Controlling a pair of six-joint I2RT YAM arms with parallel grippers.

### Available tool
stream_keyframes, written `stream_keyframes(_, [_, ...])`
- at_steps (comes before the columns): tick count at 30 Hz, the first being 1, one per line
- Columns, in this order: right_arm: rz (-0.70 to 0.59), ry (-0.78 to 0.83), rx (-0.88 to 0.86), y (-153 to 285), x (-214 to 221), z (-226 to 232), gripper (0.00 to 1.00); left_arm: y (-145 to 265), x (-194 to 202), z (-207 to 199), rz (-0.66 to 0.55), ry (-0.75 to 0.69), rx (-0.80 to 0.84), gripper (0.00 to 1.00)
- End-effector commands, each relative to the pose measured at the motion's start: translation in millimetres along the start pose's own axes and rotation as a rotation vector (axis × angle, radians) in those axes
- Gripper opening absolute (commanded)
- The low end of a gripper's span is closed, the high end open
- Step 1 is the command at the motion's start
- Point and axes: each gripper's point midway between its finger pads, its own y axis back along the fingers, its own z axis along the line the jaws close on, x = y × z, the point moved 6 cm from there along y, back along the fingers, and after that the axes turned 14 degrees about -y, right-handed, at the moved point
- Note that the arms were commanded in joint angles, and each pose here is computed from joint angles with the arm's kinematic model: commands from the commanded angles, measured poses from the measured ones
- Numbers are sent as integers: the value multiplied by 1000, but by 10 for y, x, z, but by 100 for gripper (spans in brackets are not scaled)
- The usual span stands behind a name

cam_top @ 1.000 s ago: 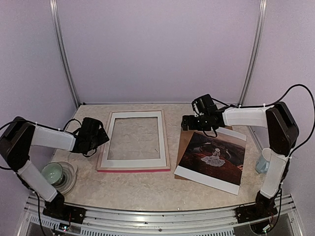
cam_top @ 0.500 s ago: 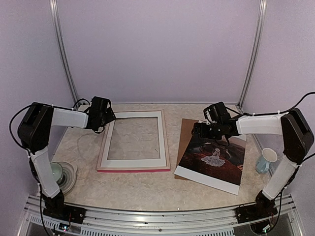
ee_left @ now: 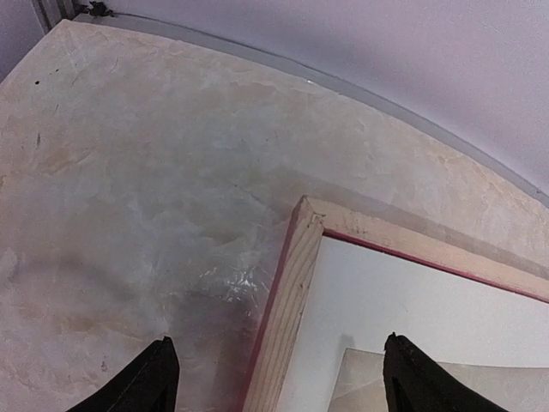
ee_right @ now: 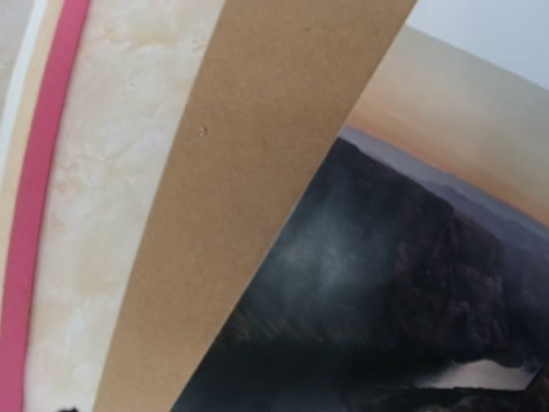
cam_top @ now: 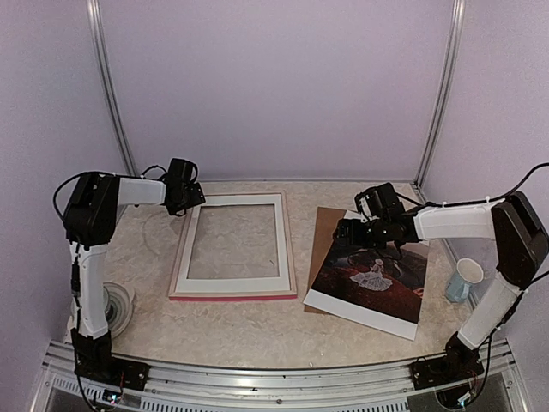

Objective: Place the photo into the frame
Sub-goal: Pick up the photo from the backboard.

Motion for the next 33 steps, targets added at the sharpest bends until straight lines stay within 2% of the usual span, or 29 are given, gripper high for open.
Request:
stream_keyframes(1, [-39,-11,-39,134,-77,71,99,-182,113,-27,77,-68,8,82])
stream_keyframes(10, [-26,-21,-82,151,-69,123,99,-318,254,49,105,-82,-72,82])
stream_keyframes(19, [-29,-34,-72,190,-51,106,99,-304,244,37,90,-73,-67,82])
stream_keyframes(26, [-40,-100,-58,319,12,-34,99,-23,-103,-1,-3,-31,-26,87])
stream_keyframes(33, [-65,-249,-70,532,142,-421,99,398,-362,-204,-84,-43,33,93])
